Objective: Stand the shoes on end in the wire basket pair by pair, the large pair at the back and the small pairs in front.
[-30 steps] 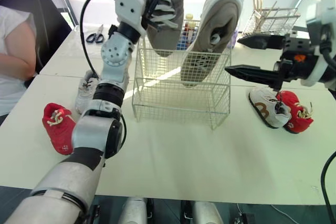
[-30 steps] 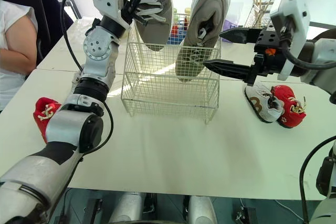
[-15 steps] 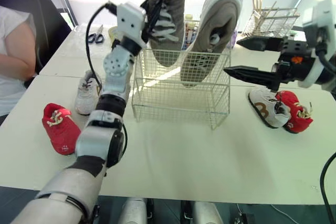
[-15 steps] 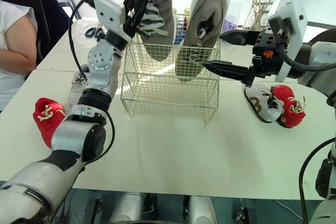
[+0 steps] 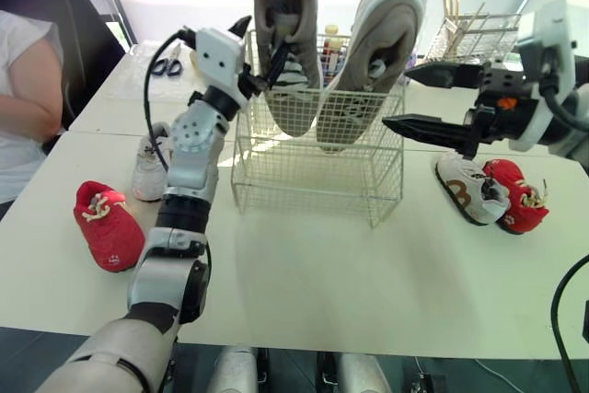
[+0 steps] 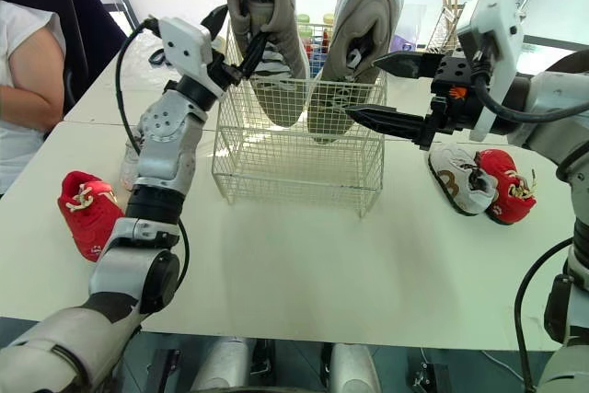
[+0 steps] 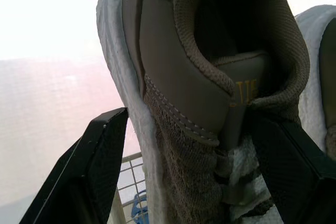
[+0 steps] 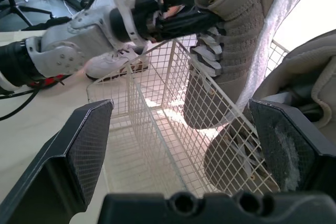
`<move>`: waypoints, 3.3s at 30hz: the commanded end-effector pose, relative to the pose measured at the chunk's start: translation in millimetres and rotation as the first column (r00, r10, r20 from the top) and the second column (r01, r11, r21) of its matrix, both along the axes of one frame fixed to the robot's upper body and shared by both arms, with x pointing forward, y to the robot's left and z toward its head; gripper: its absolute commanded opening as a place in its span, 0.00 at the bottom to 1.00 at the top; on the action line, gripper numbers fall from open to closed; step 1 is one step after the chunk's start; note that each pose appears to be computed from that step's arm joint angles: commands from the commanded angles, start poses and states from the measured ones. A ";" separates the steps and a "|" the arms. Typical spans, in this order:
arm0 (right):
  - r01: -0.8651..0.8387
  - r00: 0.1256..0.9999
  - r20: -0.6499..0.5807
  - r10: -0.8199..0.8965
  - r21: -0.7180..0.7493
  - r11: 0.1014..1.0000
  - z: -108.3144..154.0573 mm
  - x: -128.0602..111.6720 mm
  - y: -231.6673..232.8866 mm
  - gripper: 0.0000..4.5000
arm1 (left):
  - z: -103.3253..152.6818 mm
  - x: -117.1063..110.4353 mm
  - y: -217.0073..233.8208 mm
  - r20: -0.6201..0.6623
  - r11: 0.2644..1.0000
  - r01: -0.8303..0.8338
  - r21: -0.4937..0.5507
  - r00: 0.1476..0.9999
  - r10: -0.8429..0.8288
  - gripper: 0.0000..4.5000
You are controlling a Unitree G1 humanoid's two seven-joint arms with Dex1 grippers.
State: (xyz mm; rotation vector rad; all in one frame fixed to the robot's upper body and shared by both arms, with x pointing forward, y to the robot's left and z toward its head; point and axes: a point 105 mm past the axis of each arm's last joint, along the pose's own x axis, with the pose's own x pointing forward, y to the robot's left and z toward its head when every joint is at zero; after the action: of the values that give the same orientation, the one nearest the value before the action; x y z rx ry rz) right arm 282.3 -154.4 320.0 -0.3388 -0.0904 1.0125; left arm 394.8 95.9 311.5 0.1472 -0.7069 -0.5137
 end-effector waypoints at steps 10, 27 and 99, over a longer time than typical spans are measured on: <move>-0.007 0.999 0.035 0.006 0.039 0.999 4.6 5.8 -3.9 1.00 | 33.9 -67.7 19.2 -0.036 0.996 0.085 0.021 0.996 -0.084 0.83; 0.698 0.682 0.020 -0.731 0.281 0.659 -61.7 70.0 -161.1 1.00 | -78.2 -194.1 14.0 -0.752 0.722 0.690 0.042 0.498 -0.432 0.99; -0.528 0.736 0.122 0.666 -0.513 0.677 45.0 -31.2 43.1 0.14 | -51.8 -183.1 98.8 -0.718 0.833 0.455 -0.315 0.459 -0.522 1.00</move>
State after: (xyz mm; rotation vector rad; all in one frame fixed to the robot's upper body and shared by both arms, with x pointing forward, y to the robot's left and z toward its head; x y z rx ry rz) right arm 257.2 -117.9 360.4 -0.8689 -0.2077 1.6189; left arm 216.0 196.1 246.4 -0.3967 0.1831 -0.9933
